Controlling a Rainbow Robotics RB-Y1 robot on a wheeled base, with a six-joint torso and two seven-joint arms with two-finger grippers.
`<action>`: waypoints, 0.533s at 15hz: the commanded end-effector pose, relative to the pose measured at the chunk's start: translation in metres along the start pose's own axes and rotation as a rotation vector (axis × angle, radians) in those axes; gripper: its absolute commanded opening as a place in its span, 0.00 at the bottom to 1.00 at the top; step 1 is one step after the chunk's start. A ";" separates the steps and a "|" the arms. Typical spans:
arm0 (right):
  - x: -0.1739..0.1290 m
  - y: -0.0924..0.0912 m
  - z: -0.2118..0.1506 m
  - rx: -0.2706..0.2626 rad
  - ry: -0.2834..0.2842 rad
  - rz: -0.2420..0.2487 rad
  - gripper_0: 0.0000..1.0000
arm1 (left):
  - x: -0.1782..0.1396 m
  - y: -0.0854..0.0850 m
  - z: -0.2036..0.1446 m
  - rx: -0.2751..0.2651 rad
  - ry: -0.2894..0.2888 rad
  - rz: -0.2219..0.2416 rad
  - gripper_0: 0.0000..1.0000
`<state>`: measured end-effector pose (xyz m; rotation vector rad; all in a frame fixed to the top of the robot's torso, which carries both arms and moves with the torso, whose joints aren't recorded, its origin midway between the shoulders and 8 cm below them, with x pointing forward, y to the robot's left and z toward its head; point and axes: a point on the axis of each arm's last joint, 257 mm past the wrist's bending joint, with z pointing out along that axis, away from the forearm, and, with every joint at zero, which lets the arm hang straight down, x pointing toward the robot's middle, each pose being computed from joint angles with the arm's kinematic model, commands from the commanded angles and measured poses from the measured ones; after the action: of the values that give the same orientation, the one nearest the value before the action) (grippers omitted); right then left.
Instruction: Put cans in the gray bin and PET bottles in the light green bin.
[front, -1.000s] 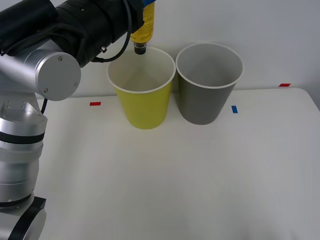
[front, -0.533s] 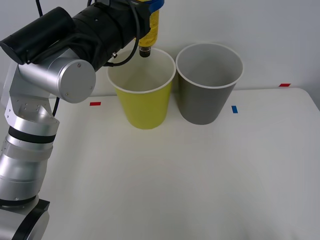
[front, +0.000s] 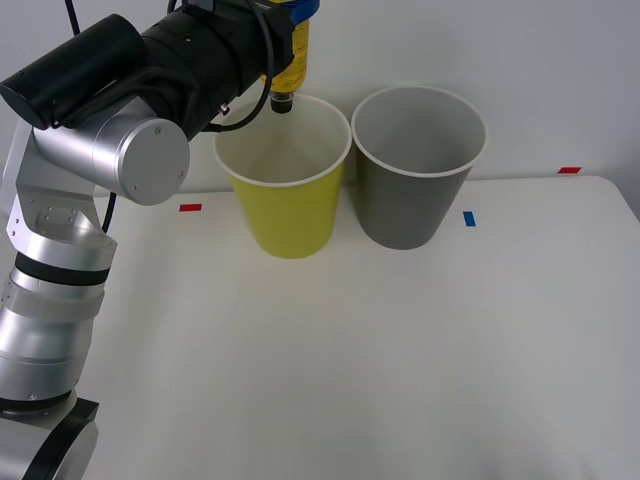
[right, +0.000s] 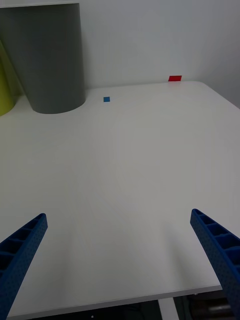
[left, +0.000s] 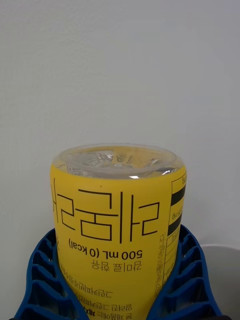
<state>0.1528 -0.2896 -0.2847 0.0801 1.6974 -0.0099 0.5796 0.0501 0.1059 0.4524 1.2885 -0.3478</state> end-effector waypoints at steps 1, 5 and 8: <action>0.000 0.000 0.000 0.000 0.000 0.000 1.00 | 0.001 0.006 -0.001 -0.012 0.005 0.006 1.00; 0.000 0.000 0.000 0.000 0.000 0.000 1.00 | 0.003 0.012 -0.003 -0.021 0.011 0.014 1.00; 0.000 0.000 0.000 0.000 0.000 0.000 1.00 | 0.007 0.016 -0.007 -0.022 0.021 0.011 1.00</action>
<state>0.1528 -0.2896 -0.2847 0.0801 1.6974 -0.0099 0.5837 0.0643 0.1034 0.4463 1.3010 -0.3206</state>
